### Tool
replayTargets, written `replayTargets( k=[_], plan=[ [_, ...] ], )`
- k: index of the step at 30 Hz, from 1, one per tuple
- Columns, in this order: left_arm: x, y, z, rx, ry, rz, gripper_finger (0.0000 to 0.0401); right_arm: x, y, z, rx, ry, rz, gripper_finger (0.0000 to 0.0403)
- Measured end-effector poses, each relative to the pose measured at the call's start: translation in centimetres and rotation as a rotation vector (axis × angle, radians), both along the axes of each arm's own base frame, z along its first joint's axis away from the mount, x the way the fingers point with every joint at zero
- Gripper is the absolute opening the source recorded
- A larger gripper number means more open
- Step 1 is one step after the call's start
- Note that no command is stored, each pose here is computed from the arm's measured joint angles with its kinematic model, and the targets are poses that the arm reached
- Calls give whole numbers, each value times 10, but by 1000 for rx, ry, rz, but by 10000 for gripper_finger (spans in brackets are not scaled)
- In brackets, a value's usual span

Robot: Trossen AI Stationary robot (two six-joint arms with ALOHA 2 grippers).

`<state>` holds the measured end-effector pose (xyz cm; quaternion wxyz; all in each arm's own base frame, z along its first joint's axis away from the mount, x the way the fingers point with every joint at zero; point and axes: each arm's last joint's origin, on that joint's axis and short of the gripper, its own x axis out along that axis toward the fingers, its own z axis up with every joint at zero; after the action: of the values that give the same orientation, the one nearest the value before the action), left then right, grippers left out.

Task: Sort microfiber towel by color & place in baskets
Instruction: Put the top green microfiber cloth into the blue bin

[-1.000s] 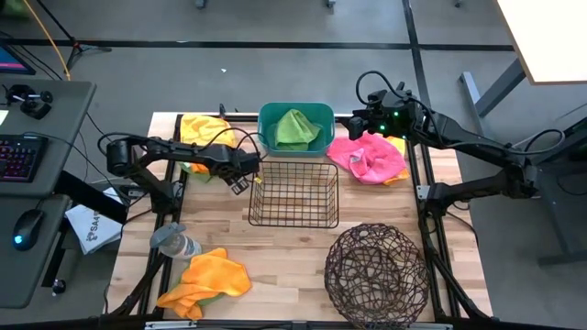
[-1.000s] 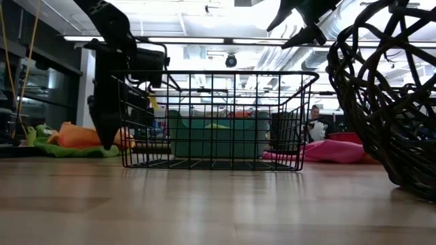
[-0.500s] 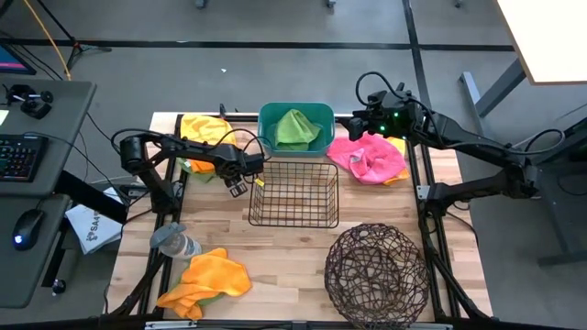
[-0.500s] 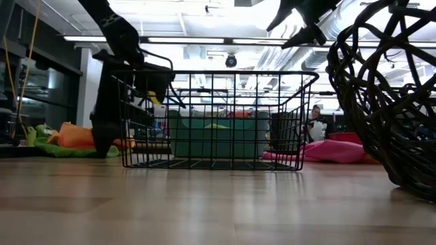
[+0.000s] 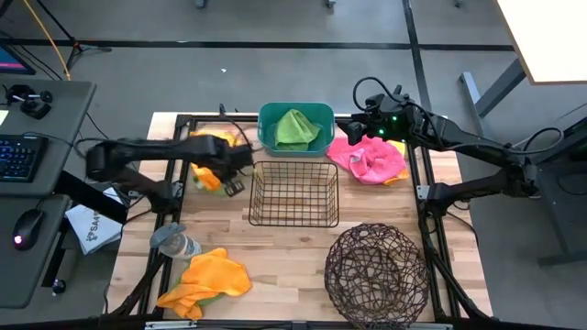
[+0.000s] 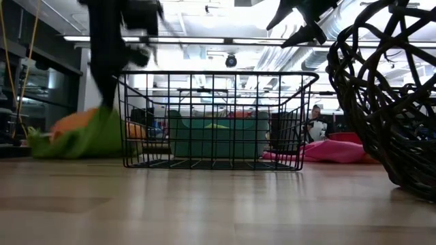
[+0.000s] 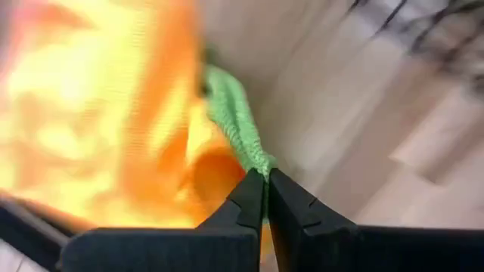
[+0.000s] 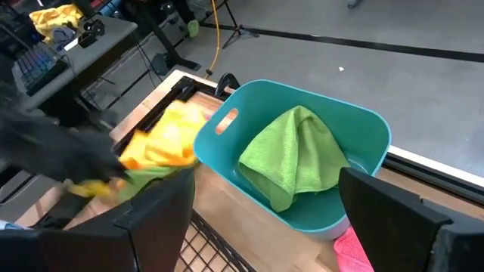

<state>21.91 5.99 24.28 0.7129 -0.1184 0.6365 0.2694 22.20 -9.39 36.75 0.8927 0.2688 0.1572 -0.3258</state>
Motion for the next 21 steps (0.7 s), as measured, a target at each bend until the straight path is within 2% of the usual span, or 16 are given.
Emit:
replayTargets(
  k=[4, 8, 11, 14, 17, 21],
  plan=[
    [-21, -7, 70, 84, -169, 34, 1, 0, 0, 0, -2, 2, 1, 323],
    [-47, -7, 119, 276, -239, 98, 0, 0, 0, 0, -3, 2, 2, 323],
    [-60, -2, 141, 378, -275, 157, 0, 0, 0, 0, -3, 1, 2, 323],
    [-64, 0, 156, 407, -344, 185, 0, 0, 0, 0, -2, 2, 3, 323],
    [-63, 0, 170, 430, -394, 157, 0, 1, 2, 0, -1, 0, 12, 323],
    [-51, 4, 199, 517, -563, 124, 0, 0, 5, 3, -7, -24, 33, 323]
  ],
)
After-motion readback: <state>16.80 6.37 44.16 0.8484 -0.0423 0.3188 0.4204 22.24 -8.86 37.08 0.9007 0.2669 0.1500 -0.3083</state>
